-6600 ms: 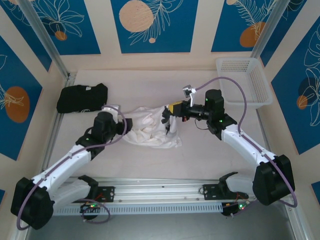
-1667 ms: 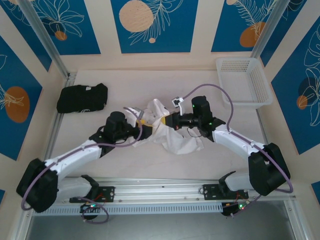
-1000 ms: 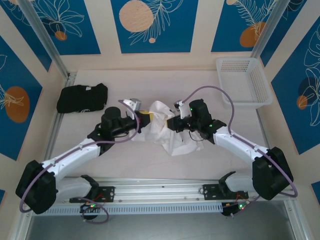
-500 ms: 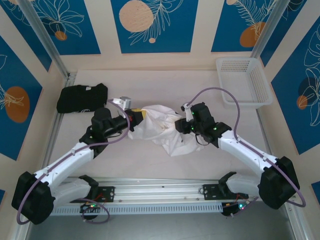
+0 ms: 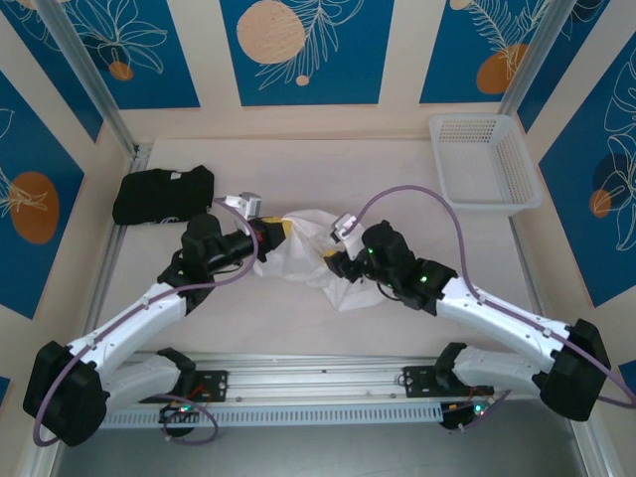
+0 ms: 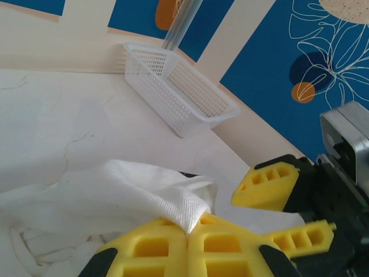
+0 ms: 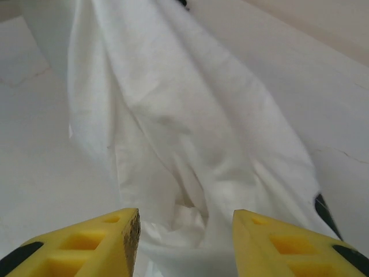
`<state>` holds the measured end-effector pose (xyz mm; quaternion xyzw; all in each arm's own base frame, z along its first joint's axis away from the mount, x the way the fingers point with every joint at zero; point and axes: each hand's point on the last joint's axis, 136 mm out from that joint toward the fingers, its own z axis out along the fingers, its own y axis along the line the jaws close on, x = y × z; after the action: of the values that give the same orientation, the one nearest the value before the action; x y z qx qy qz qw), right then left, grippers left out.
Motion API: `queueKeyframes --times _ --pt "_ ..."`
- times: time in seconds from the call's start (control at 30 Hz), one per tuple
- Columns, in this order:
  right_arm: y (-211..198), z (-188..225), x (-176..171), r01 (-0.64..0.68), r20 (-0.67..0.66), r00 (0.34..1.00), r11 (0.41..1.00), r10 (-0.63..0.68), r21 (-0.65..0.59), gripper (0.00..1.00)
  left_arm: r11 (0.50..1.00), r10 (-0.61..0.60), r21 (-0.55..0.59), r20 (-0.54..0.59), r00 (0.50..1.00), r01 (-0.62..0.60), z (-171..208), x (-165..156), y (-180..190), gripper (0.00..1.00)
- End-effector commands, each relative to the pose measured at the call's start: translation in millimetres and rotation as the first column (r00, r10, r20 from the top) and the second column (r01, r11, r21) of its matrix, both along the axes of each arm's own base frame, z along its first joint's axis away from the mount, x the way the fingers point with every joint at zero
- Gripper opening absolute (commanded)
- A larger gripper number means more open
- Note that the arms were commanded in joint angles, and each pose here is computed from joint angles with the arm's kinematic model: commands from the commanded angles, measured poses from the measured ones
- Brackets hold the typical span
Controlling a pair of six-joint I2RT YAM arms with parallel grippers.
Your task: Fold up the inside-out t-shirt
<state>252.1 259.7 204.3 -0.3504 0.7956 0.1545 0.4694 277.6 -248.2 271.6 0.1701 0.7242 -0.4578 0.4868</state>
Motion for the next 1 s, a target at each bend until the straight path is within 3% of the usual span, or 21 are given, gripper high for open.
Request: queueKeyframes --times 0.0,0.17,0.2,0.3,0.37,0.5,0.67,0.7,0.87,0.97 --pt "7.8 2.6 21.2 0.014 0.081 0.997 0.998 -0.009 -0.062 0.46 0.999 -0.022 -0.044 0.05 0.998 0.025 19.6 -4.9 0.5 0.0" --pt "6.4 -13.1 55.9 0.064 0.035 0.997 0.997 -0.063 -0.04 0.43 0.999 -0.018 -0.042 0.052 0.998 0.021 19.1 -6.0 2.0 0.0" --pt "8.0 -11.4 58.5 0.053 0.015 0.998 0.999 -0.053 -0.011 0.38 0.999 -0.015 -0.04 0.054 0.998 0.017 18.7 -5.9 2.5 0.0" --pt "22.6 -2.2 43.7 -0.069 -0.052 0.996 0.992 0.075 0.102 0.1 1.0 0.014 -0.029 0.05 0.999 -0.013 16.4 -3.1 6.4 0.0" --pt "29.5 7.2 23.6 -0.17 -0.115 0.974 0.964 0.197 0.206 0.0 0.996 0.092 -0.009 0.04 0.995 -0.092 12.5 6.7 15.3 0.0" --pt "24.7 33.6 -4.9 -0.243 -0.206 0.91 0.864 0.361 0.44 0.0 0.94 0.328 0.103 -0.004 0.945 -0.326 -10.5 38.4 44.8 0.0" --pt "15.7 53.6 -8.8 -0.214 -0.227 0.882 0.78 0.413 0.589 0.0 0.87 0.442 0.255 -0.023 0.897 -0.422 -38.9 63.0 58.3 0.04" --pt "15.4 54.3 -7.3 -0.203 -0.234 0.88 0.774 0.412 0.6 0.0 0.86 0.45 0.282 -0.026 0.893 -0.425 -43.6 64.8 59.6 0.07" --pt "16.7 51.5 7.2 -0.131 -0.29 0.873 0.762 0.392 0.634 0.0 0.806 0.471 0.419 -0.026 0.882 -0.419 -61.4 54.6 69.0 0.43" --pt "16.0 46.2 17.0 -0.089 -0.321 0.872 0.765 0.369 0.637 0.0 0.799 0.46 0.429 0.013 0.888 -0.421 -58.5 33.5 70.7 0.53"
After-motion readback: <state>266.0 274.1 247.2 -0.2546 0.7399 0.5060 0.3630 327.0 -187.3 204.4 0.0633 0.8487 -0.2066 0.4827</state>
